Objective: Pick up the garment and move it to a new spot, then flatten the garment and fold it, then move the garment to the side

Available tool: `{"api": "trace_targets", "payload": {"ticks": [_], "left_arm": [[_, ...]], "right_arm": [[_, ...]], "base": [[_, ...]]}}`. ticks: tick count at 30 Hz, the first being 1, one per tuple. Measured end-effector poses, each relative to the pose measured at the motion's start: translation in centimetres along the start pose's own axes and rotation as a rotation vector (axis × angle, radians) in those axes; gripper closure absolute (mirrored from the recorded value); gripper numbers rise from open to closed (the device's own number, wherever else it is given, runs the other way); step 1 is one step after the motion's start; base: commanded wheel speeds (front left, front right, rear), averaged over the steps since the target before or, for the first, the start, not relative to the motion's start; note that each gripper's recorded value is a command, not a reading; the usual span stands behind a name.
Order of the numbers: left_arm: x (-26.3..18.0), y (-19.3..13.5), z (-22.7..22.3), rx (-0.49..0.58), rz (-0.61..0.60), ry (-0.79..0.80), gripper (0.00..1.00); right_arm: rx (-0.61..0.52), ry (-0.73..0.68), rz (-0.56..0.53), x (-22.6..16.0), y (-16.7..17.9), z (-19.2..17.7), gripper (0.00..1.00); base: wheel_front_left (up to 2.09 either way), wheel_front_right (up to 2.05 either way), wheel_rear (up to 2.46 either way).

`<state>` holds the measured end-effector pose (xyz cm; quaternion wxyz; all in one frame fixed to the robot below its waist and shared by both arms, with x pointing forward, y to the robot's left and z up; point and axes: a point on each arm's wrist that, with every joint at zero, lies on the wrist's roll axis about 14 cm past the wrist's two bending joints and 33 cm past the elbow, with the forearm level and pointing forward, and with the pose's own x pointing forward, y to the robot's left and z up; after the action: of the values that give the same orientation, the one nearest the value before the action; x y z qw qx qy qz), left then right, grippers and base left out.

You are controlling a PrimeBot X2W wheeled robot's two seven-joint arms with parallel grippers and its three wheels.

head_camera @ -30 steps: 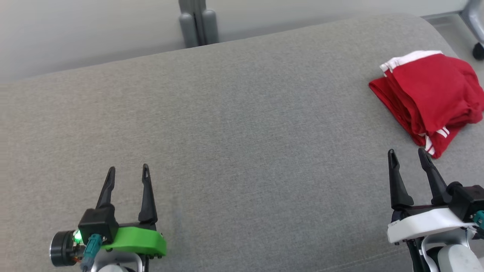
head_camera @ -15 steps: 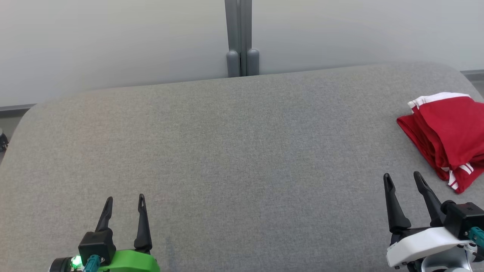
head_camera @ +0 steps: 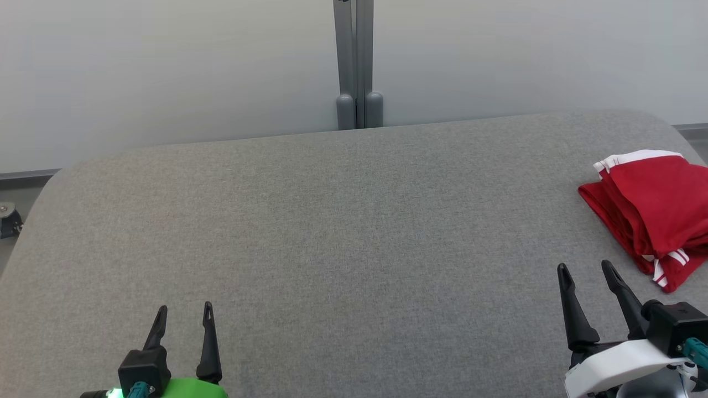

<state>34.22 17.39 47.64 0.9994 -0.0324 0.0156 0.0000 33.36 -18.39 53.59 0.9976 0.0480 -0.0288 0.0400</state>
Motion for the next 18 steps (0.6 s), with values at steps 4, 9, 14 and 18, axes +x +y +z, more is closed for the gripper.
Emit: {"api": "trace_targets", "payload": {"ticks": [4,9,14,18], "left_arm": [[0.02,-0.04,-0.18,0.002,-0.002,0.006,0.00],[0.03,-0.06,-0.37,0.003,-0.002,0.012,0.00],[0.01,0.04,-0.55,0.004,0.000,0.018,0.00],[0.02,-0.08,-0.53,0.005,-0.003,0.017,0.00]], "right_arm": [[0.003,0.002,-0.003,-0.10,-0.03,0.01,0.00],[0.004,0.001,-0.004,-0.10,-0.03,0.06,0.00],[0.008,0.003,-0.004,-0.07,-0.01,0.04,0.00],[0.015,0.002,-0.008,-0.12,-0.08,0.06,0.00]], "base": [[0.00,0.00,0.00],[0.00,0.00,0.00],[0.00,0.00,0.00],[0.00,0.00,0.00]]}}
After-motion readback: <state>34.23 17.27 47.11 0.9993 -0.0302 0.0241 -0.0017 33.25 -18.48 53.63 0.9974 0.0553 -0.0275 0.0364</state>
